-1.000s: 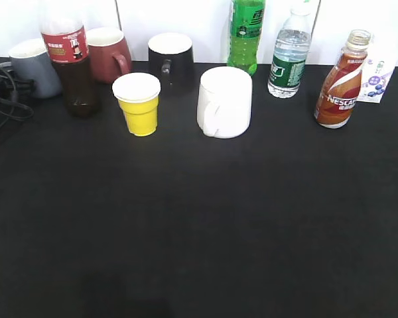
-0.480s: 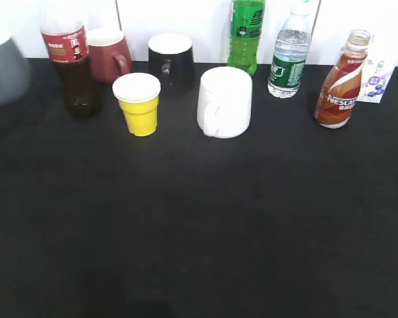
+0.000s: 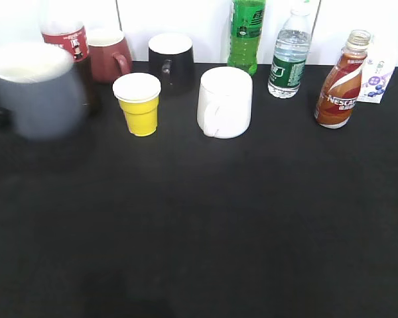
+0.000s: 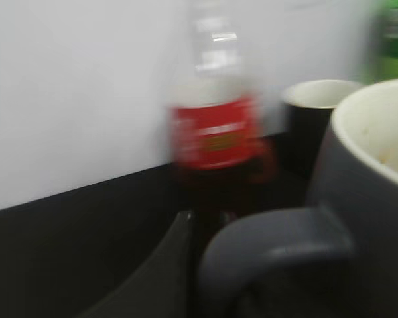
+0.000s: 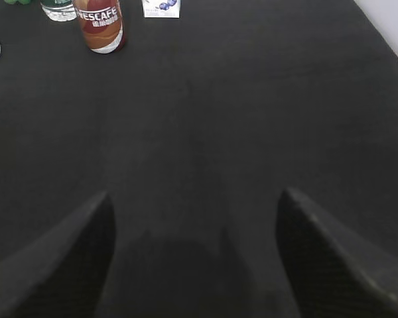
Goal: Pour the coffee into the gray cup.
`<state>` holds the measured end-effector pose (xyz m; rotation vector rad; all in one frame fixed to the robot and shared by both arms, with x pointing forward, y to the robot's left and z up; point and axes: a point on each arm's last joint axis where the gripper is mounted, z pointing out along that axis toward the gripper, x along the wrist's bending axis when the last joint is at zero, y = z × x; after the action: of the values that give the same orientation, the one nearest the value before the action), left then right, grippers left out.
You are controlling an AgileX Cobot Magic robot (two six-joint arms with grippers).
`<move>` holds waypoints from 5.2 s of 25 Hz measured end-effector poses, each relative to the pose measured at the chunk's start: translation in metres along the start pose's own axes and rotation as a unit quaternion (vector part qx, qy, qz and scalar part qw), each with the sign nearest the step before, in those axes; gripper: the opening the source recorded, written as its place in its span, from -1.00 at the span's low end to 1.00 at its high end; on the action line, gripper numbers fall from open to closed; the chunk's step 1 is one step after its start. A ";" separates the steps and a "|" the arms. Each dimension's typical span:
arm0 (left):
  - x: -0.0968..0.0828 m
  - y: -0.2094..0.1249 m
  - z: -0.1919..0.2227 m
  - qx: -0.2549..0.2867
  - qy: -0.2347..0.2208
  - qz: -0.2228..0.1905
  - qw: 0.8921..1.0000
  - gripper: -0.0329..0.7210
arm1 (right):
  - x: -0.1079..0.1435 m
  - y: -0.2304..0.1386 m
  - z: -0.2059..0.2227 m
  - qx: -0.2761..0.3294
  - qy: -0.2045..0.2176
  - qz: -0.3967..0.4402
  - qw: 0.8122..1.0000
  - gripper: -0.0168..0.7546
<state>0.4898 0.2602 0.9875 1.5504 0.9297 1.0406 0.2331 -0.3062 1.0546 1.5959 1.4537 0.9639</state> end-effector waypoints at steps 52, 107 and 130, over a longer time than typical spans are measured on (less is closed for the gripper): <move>-0.100 -0.006 0.015 -0.056 -0.200 -0.004 0.978 -0.73 | 0.078 -0.002 0.417 -0.160 0.122 -0.038 0.979 0.42; -0.110 -0.027 0.019 -0.037 -0.241 0.039 0.969 -0.73 | 0.228 0.034 0.271 -0.405 0.192 -0.627 0.637 0.41; -0.111 -0.025 0.019 -0.046 -0.241 0.037 0.969 -0.72 | 0.229 0.035 0.270 -0.428 0.154 -0.677 0.579 0.41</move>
<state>0.4695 0.1564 0.9423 1.6664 0.4822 0.6951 0.5073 -0.0925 0.9797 -0.5532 1.4714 0.6833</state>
